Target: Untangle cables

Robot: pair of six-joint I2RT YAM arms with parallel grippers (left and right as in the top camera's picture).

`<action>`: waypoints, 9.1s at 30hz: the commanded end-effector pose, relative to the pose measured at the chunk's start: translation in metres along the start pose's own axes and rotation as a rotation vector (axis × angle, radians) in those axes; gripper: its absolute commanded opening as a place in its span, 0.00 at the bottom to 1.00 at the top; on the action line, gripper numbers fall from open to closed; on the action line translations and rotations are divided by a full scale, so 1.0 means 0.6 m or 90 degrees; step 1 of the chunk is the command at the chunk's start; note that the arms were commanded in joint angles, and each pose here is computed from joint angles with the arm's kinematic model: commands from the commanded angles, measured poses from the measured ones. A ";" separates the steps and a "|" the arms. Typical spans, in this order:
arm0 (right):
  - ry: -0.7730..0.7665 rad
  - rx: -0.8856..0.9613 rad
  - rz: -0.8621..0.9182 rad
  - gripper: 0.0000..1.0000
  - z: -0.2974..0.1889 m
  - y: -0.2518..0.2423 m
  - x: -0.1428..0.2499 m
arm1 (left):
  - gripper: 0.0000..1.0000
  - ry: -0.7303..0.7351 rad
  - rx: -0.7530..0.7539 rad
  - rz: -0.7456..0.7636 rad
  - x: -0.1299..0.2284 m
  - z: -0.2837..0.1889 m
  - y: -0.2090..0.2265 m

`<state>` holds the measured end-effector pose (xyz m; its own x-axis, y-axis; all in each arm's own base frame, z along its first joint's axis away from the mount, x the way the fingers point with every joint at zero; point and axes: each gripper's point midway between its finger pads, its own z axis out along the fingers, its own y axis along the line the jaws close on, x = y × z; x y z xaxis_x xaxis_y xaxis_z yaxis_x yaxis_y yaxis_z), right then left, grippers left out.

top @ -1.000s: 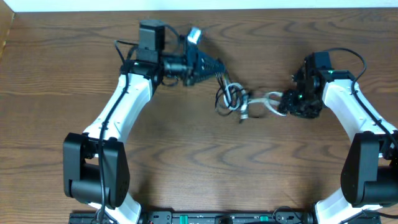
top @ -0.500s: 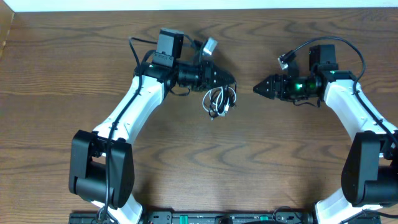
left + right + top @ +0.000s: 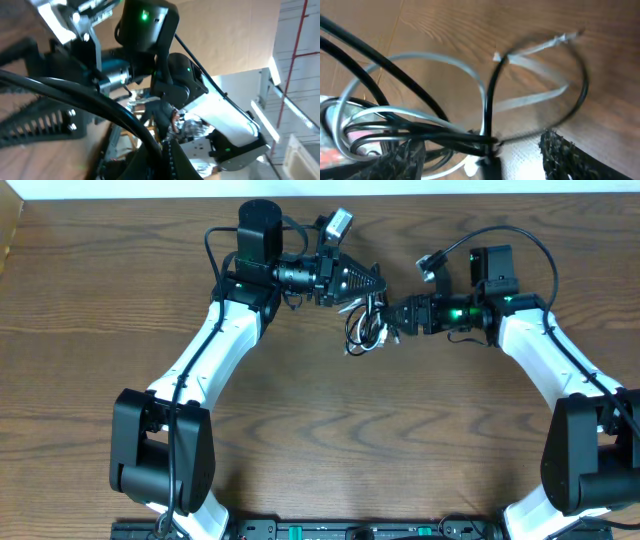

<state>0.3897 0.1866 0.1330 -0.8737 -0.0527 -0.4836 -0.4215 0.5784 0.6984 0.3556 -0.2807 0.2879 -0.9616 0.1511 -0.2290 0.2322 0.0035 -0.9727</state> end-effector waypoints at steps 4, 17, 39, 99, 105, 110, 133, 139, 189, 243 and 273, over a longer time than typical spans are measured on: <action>-0.012 -0.047 -0.016 0.56 -0.001 0.018 -0.010 | 0.08 0.021 0.012 -0.023 0.005 0.000 -0.009; -0.058 -0.056 -0.058 0.61 -0.047 0.084 -0.039 | 0.07 0.006 0.005 -0.028 -0.001 0.000 -0.006; -0.050 -0.187 -0.093 0.61 -0.078 0.166 -0.031 | 0.08 -0.170 -0.075 -0.103 -0.076 -0.012 0.037; -0.154 0.004 0.029 0.01 -0.082 0.093 -0.096 | 0.89 -0.096 -0.337 -0.013 0.016 -0.050 0.198; -0.153 0.004 0.030 0.01 -0.081 0.093 -0.095 | 0.74 -0.083 -0.382 -0.009 0.025 -0.028 0.224; -0.148 0.006 0.032 0.01 -0.081 0.091 -0.092 | 0.74 -0.053 -0.379 -0.014 0.042 0.002 0.235; -0.111 0.293 0.287 0.01 -0.117 -0.060 -0.004 | 0.08 -0.118 -0.493 -0.030 0.010 -0.051 0.294; -0.089 0.407 0.351 0.01 -0.161 -0.114 0.041 | 0.06 -0.165 -0.460 0.048 -0.019 -0.085 0.210; 0.045 0.034 -0.095 0.72 -0.003 0.083 -0.007 | 0.07 -0.424 -0.331 0.293 -0.015 -0.166 -0.188; 0.083 0.177 0.149 0.93 -0.158 -0.180 0.071 | 0.07 -0.601 -0.343 0.240 -0.010 -0.358 -0.236; -0.027 0.304 0.079 0.99 -0.151 -0.046 -0.020 | 0.37 -0.129 -0.468 0.070 0.055 -0.025 0.107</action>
<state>0.3850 0.1086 0.1637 -0.8973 0.0182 -0.4411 -0.2088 0.8628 0.4603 0.3443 -0.2407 0.2420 -0.9136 -0.0884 -0.3969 0.2473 0.6540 -0.7149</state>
